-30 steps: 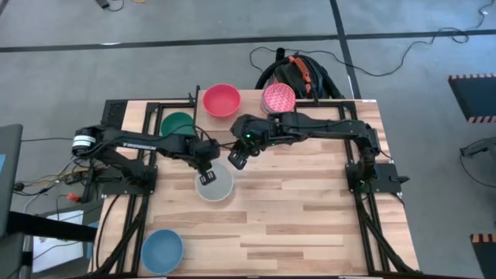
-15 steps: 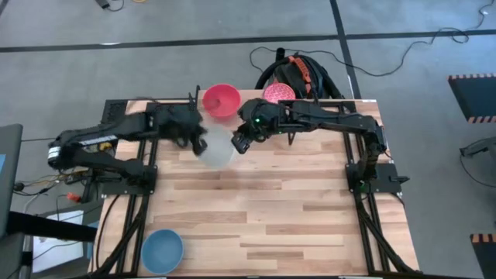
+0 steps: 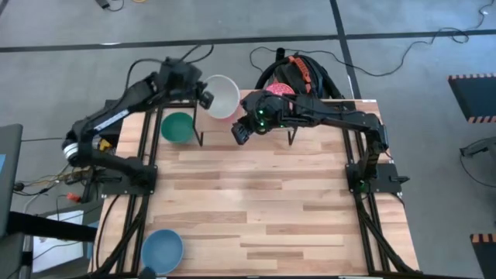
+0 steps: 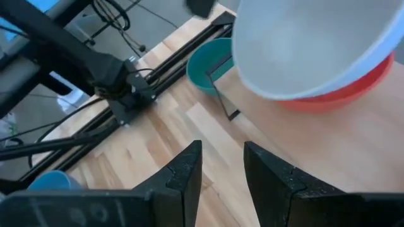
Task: Place and stack bowls onto a shelf
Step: Stack the white bowl on top of the orange bowl on the shelf
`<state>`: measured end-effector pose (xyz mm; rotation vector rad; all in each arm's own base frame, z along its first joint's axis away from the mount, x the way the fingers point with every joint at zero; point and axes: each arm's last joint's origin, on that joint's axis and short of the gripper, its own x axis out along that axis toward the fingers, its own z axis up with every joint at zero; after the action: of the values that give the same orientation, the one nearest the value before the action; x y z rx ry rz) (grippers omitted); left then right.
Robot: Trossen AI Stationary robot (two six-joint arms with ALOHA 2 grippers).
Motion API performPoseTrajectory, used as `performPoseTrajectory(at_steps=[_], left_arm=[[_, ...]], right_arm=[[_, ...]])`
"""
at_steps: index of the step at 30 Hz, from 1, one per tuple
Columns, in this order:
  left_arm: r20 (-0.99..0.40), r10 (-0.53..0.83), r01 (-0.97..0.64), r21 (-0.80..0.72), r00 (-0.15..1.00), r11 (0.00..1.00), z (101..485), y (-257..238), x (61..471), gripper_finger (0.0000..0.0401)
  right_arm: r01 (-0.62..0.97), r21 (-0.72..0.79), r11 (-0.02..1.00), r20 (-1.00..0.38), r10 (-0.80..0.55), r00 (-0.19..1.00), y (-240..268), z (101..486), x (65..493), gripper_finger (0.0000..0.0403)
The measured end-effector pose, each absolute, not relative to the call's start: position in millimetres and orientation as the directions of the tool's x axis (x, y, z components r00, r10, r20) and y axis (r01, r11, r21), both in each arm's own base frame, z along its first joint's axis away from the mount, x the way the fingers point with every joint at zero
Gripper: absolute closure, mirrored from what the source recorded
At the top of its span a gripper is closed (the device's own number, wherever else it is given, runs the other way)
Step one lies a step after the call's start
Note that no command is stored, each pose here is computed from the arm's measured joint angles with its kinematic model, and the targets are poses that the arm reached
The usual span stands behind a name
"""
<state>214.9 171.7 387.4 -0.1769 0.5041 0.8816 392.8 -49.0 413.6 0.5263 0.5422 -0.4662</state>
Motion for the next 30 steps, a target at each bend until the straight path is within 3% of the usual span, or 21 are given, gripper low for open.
performPoseTrajectory(at_steps=[11,20,30], left_arm=[[-0.699,0.545,-0.703,0.085,0.463,0.706,383,226,231,0.0401],[-0.768,0.443,-0.627,0.07,0.462,0.776,379,240,239,0.04],[-0.761,0.411,-0.661,-0.032,0.502,0.749,379,244,236,0.0321]], right_arm=[[0.622,0.35,0.701,-0.591,-0.35,0.727,-66,413,390,0.026],[0.629,0.346,0.696,-0.58,-0.368,0.726,-88,420,379,0.0258],[0.58,0.29,0.761,-0.544,-0.368,0.754,-139,438,348,0.0216]])
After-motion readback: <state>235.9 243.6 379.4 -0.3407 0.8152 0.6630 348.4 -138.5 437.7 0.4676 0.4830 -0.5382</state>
